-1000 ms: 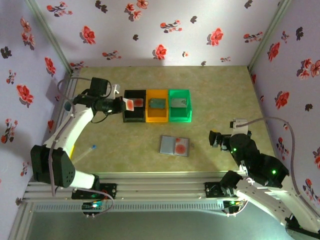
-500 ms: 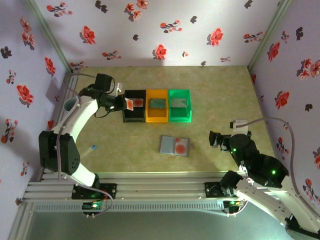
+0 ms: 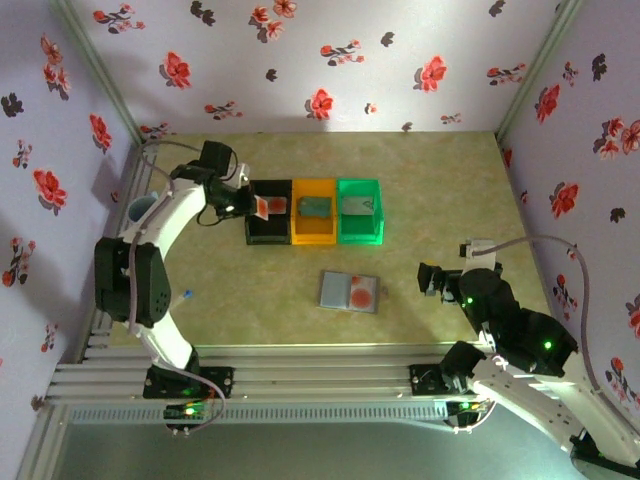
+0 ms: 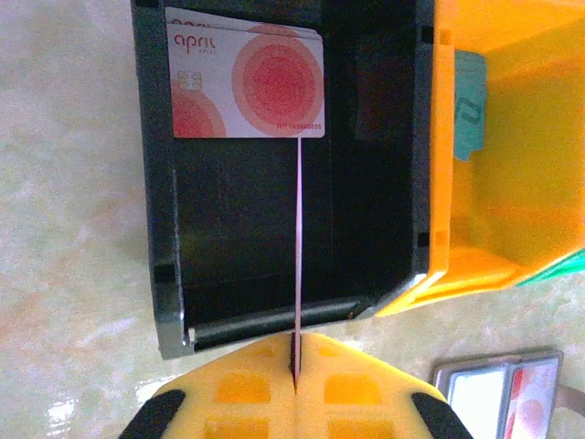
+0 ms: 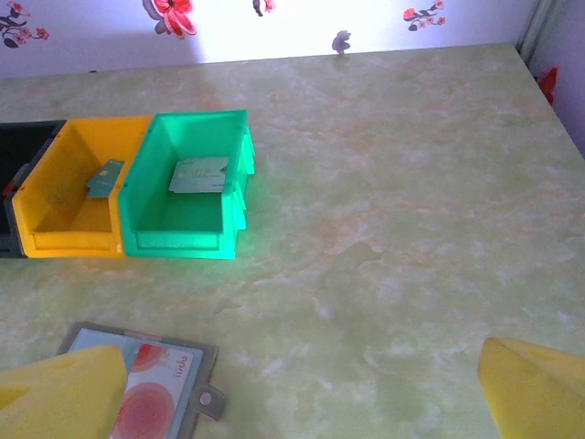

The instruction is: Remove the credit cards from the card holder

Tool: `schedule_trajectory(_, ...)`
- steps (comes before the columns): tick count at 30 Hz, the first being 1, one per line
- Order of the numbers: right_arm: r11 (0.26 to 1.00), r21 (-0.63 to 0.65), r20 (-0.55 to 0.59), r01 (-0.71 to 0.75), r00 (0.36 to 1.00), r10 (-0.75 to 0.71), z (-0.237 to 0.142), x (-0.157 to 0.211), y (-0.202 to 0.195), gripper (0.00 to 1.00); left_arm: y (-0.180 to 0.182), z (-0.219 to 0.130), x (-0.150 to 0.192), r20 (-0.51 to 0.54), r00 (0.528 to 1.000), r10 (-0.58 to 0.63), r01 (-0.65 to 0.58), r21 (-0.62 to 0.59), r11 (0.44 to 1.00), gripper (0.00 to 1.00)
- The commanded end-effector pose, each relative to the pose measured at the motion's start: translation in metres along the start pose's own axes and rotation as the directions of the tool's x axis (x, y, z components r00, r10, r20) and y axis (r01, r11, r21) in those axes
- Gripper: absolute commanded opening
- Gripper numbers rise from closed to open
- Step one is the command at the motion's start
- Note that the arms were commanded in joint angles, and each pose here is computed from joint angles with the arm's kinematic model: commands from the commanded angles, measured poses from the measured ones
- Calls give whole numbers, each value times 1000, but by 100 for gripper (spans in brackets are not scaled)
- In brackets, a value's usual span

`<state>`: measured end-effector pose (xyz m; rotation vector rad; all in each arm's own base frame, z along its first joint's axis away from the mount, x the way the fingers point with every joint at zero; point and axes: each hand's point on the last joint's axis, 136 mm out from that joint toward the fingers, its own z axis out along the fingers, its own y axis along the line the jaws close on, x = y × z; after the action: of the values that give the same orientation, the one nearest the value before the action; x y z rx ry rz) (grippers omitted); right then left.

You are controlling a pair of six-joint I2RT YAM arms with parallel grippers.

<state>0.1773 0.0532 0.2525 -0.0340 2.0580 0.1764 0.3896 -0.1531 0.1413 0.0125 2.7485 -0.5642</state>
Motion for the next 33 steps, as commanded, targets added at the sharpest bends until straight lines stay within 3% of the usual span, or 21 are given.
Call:
schedule_trajectory(1,1000,2,-3,11,1000,-11,2,2,0,99,2,2,-7,-10,1000,-2,2,-1,1000,0)
schedule_trajectory(33,999,-32,-32,26,999,-27,6,7,9,99,-12,58,-45,-94,993,-76,84,84,993,0)
